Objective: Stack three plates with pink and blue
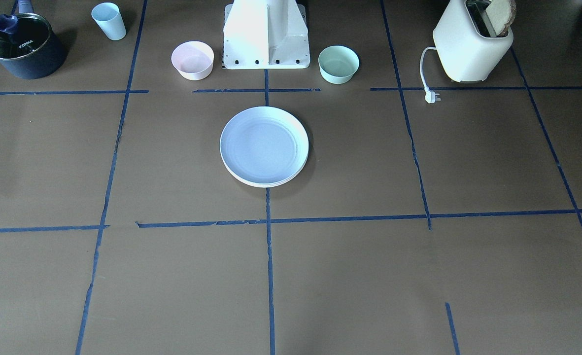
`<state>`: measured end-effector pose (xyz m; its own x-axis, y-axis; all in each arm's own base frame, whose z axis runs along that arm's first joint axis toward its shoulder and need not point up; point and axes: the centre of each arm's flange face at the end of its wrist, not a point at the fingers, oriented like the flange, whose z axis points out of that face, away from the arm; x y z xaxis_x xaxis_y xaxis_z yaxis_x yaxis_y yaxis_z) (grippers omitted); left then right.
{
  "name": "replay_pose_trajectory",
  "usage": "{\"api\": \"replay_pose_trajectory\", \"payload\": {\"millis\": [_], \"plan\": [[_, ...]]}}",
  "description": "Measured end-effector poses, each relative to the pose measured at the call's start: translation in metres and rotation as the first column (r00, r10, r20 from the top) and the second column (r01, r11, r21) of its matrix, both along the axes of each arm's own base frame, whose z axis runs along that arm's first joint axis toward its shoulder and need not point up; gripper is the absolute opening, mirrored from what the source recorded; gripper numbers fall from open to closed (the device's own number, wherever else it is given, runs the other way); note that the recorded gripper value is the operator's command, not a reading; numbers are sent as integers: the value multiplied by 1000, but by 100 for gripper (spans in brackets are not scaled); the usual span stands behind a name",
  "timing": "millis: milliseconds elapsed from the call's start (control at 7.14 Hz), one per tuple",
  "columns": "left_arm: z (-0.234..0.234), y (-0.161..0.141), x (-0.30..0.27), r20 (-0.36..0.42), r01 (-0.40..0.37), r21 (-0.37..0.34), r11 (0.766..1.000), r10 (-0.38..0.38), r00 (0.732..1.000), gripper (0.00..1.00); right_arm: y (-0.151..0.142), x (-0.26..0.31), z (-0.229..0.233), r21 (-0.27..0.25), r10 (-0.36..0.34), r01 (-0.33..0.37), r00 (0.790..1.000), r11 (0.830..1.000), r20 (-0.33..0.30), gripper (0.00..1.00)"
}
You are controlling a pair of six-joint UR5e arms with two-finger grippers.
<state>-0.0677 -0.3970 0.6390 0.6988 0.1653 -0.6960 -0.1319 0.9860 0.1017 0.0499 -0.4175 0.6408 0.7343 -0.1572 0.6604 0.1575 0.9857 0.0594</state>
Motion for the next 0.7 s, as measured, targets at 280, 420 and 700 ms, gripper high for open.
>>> {"api": "replay_pose_trajectory", "payload": {"millis": [280, 420, 700], "plan": [[2, 3, 0, 0, 0, -4, 1000, 0, 1000, 100, 1, 0, 1, -3, 0, 0, 1000, 1000, 4, 100], [2, 3, 0, 0, 0, -6, 1000, 0, 1000, 100, 2, -1, 1, -5, 0, 0, 1000, 1000, 13, 100], [2, 4, 0, 0, 1, -7, 1000, -1, 1000, 100, 3, -2, 2, -8, 0, 0, 1000, 1000, 24, 100]]}}
